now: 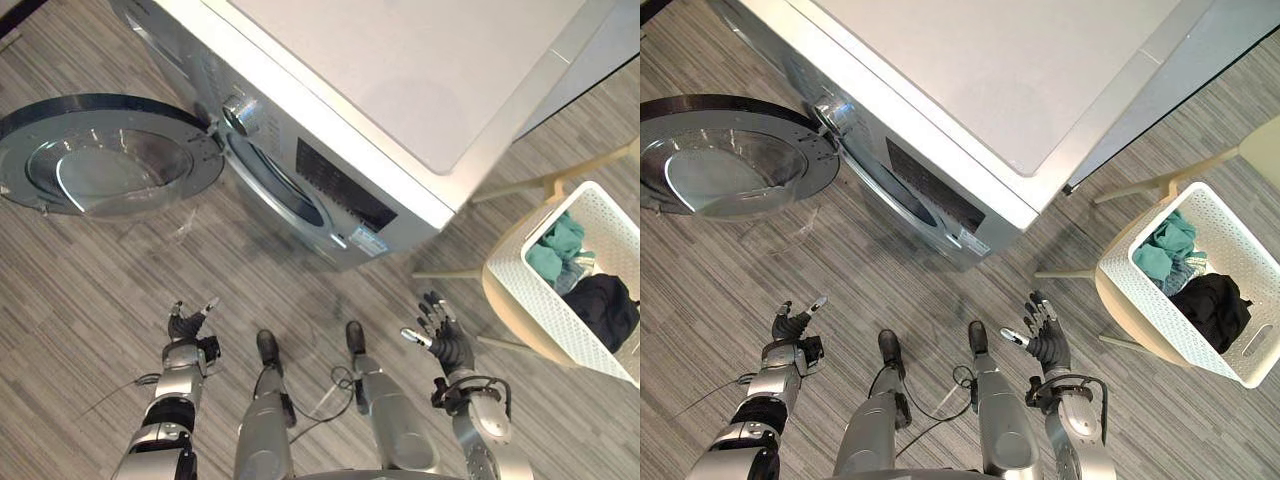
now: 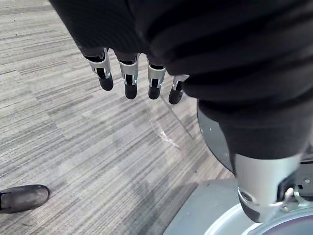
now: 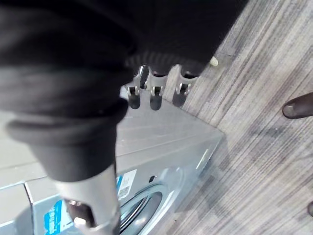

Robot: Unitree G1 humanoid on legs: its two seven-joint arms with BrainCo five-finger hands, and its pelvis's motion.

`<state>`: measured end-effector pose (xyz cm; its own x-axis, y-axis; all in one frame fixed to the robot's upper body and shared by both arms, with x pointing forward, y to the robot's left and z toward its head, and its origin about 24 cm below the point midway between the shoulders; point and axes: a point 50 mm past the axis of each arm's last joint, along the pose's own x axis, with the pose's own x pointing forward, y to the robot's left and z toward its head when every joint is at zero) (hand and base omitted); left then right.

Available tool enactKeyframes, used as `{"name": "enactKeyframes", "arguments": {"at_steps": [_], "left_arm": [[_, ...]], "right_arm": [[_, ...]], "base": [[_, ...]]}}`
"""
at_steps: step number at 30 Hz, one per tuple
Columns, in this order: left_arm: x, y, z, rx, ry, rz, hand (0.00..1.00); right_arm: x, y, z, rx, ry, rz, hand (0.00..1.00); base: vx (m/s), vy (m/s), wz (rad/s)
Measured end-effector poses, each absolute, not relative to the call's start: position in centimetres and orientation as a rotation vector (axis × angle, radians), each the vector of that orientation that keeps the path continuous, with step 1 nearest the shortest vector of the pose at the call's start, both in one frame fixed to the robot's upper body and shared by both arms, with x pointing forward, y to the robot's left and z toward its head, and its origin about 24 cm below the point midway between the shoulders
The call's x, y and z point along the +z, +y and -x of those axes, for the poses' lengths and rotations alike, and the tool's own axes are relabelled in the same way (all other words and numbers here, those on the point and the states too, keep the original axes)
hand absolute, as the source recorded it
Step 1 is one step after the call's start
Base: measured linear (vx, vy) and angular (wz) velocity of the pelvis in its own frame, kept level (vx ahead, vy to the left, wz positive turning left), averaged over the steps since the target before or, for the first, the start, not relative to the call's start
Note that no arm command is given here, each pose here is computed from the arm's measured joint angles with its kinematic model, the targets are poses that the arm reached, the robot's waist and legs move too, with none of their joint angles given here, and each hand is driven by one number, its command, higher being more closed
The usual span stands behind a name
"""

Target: Pick up the laundry basket with both hands and put the clothes into the washing machine.

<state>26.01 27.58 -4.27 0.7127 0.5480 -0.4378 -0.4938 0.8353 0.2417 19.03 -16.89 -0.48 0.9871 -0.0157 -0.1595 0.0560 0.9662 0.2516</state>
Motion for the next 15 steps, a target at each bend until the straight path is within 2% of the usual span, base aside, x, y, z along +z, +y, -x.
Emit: {"name": "enactKeyframes", "arguments": {"at_steps": [10,15], "left_arm": [[-3.4,28.6,-26.4,0.643,0.491,-0.096,0.0],[-4.8,28.4,-24.9,0.646,0.542,-0.099,0.0]], "right_arm": [[-1.6,-16.7,-18.7,-0.063,0.204,-0.272,0.0],[-3.4,-16.8,-18.2,-0.079,0.286,-0.261,0.0]], "base": [[0.0,0.0,0.0],[0.0,-0.002,0.01]]}}
